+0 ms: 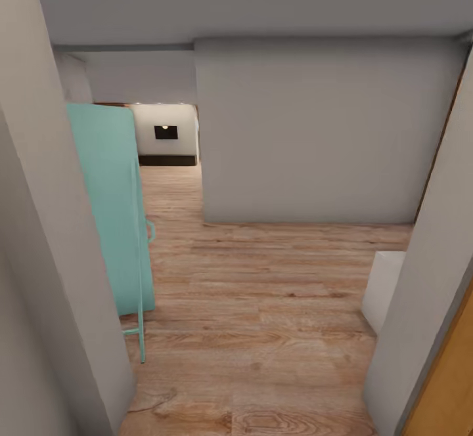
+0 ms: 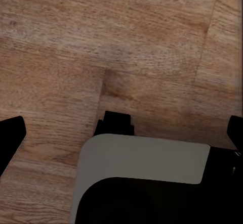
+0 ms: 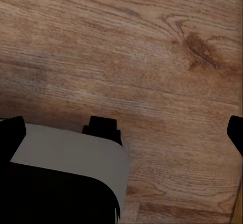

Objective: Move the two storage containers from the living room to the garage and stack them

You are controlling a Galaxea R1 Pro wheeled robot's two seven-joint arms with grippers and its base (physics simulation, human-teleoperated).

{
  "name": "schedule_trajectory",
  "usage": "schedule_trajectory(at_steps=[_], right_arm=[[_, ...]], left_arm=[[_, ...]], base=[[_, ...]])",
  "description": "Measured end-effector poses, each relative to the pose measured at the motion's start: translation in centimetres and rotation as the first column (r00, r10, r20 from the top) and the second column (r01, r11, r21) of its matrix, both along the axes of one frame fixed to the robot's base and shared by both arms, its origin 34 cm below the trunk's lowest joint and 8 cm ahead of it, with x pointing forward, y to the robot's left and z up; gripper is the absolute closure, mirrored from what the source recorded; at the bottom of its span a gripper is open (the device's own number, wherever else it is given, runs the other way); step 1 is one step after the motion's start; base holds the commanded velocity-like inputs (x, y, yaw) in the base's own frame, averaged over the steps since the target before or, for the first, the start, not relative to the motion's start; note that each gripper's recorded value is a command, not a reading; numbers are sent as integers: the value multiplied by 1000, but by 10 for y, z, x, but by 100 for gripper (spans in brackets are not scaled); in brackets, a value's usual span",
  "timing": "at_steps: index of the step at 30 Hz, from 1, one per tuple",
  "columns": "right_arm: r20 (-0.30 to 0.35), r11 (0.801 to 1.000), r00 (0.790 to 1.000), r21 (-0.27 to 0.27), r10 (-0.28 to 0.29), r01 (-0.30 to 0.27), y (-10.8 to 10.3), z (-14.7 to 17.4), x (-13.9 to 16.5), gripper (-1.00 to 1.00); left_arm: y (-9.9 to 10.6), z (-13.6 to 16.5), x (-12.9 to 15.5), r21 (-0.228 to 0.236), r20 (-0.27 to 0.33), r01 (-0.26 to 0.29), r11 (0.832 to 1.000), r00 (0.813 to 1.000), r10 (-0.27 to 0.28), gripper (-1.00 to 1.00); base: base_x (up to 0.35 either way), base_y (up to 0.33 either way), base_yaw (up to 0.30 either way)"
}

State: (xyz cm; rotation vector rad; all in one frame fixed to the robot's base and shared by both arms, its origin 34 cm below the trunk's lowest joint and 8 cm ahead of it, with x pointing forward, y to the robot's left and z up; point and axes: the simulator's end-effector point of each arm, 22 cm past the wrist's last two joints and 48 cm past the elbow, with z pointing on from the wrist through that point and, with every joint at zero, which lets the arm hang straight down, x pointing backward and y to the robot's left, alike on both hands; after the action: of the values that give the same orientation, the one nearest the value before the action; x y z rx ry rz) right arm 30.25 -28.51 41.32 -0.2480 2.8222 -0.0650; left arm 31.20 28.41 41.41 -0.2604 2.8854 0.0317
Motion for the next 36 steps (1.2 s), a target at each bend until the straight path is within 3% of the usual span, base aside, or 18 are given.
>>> schedule_trajectory(at_steps=[36], right_arm=[[0, 1000, 1000, 0, -1, 1, 0, 0, 0, -100]], left_arm=[[-4, 0, 0, -6, 0, 1, 1000, 1000, -1, -100]], base=[[327, 0, 0]])
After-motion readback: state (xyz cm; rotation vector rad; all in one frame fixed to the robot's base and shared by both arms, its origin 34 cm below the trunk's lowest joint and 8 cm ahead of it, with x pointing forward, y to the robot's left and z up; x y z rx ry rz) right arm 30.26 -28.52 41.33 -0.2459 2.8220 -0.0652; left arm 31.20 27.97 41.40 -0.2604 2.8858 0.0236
